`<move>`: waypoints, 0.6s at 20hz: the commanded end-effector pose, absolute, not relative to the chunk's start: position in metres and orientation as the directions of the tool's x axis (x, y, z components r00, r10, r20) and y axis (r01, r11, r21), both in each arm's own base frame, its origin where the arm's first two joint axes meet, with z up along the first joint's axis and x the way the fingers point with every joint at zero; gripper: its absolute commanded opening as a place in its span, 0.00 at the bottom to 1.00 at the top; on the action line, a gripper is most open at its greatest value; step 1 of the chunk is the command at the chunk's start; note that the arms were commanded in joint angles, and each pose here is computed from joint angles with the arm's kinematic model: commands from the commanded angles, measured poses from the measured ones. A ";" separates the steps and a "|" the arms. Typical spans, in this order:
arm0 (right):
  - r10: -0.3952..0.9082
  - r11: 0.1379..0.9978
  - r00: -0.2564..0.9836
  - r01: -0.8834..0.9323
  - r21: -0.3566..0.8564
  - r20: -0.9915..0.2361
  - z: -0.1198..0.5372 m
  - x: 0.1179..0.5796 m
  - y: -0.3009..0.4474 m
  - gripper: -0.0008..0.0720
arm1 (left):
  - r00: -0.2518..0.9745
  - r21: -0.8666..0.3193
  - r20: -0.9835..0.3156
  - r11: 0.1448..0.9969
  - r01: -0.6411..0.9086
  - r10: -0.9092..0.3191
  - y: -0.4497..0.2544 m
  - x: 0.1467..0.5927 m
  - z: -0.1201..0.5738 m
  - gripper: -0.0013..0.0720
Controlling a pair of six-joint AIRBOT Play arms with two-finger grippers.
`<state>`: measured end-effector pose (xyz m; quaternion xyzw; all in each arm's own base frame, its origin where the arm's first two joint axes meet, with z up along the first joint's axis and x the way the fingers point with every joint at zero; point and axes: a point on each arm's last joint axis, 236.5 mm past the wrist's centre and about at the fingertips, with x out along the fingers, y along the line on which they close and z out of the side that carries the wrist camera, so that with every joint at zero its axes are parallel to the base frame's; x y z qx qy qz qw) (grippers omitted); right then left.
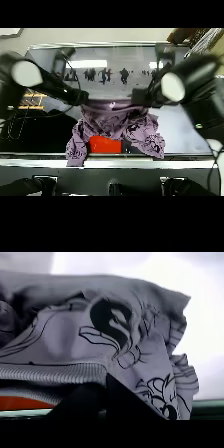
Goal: Fold the clothes and pants, and hang the long-sleeved shirts on hangers.
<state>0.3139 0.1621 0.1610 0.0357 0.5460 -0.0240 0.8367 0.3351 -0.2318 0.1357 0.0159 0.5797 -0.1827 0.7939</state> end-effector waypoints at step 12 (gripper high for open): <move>-0.021 0.964 0.377 0.254 0.082 -0.926 0.037 0.349 0.188 0.06 | 0.197 -0.277 -0.927 0.937 0.214 -0.320 -0.250 0.345 0.017 0.05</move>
